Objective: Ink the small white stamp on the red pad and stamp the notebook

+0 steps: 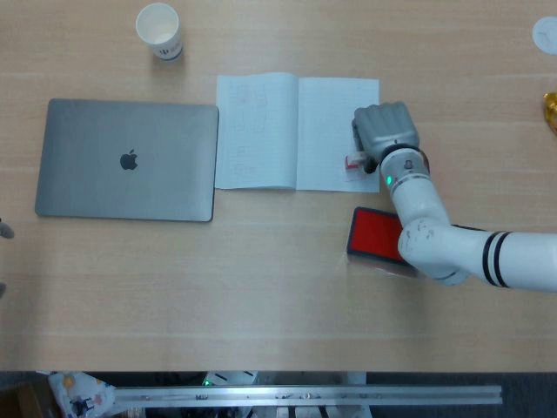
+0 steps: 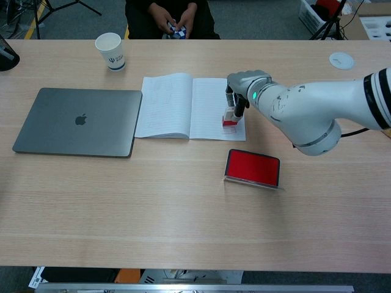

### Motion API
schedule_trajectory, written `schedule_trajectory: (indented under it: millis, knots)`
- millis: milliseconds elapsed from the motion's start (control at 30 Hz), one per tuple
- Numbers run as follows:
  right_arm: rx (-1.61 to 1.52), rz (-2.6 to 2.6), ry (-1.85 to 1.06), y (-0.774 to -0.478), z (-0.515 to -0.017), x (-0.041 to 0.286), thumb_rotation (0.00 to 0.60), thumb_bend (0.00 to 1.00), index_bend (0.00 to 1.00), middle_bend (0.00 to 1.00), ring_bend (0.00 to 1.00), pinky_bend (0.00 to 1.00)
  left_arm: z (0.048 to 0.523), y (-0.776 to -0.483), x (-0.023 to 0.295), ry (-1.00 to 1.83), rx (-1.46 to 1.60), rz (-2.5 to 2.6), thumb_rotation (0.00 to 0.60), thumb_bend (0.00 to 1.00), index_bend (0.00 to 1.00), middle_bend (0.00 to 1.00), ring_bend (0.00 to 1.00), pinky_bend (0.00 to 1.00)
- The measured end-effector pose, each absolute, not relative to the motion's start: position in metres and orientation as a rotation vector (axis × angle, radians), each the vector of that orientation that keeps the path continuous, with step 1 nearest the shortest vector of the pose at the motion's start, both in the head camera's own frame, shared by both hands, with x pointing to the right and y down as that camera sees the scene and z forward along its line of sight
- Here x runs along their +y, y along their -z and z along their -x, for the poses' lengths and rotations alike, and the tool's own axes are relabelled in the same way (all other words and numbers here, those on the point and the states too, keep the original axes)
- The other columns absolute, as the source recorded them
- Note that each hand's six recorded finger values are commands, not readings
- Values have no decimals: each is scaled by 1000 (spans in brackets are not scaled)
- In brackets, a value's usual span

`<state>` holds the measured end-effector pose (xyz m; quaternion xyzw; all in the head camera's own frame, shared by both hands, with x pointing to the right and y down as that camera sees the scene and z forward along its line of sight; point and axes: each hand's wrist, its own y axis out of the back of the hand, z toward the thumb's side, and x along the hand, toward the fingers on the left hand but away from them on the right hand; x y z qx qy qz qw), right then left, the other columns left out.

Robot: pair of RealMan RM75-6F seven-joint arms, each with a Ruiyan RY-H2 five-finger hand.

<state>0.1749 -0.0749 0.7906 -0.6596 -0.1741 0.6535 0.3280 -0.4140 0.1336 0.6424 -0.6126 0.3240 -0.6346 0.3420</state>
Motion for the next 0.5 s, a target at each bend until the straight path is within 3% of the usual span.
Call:
schedule_trajectory:
  millis: [500]
  knots:
    - [-410, 1666, -1752, -802, -166, -78, 600, 623, 725, 608, 520, 416, 416, -644, 133, 1668, 836, 1594, 600, 180, 315, 223, 272, 256]
